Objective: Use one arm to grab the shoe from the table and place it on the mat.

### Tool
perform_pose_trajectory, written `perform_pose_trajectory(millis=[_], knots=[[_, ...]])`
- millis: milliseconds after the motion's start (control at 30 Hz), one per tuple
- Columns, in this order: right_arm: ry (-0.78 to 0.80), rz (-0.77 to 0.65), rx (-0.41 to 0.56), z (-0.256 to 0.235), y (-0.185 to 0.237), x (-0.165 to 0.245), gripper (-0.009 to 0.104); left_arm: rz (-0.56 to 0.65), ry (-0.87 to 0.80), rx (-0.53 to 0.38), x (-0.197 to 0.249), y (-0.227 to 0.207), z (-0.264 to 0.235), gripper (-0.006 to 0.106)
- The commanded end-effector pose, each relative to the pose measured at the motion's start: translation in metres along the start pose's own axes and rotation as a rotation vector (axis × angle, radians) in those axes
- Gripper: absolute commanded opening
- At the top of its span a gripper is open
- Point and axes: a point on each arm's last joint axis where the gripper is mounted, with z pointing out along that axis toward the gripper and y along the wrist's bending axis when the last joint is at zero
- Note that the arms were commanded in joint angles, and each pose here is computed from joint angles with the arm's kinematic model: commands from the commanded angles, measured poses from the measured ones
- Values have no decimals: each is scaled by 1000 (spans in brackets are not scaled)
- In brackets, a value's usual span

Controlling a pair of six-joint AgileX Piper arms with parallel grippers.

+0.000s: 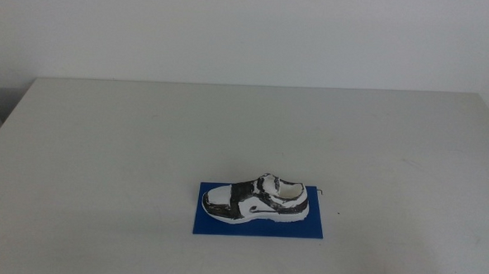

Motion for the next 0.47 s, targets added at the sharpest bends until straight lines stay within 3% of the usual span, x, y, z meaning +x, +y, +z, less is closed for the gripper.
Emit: perform_pose_trajectory(millis=[0,433], knots=[[-109,-21,12,-3,-1,-11,66,-42,-125,-16,-9,1,-1,86],[-109,-21,12,-3,-1,-11,66,-40,-99,19,0,-2,-1,86]])
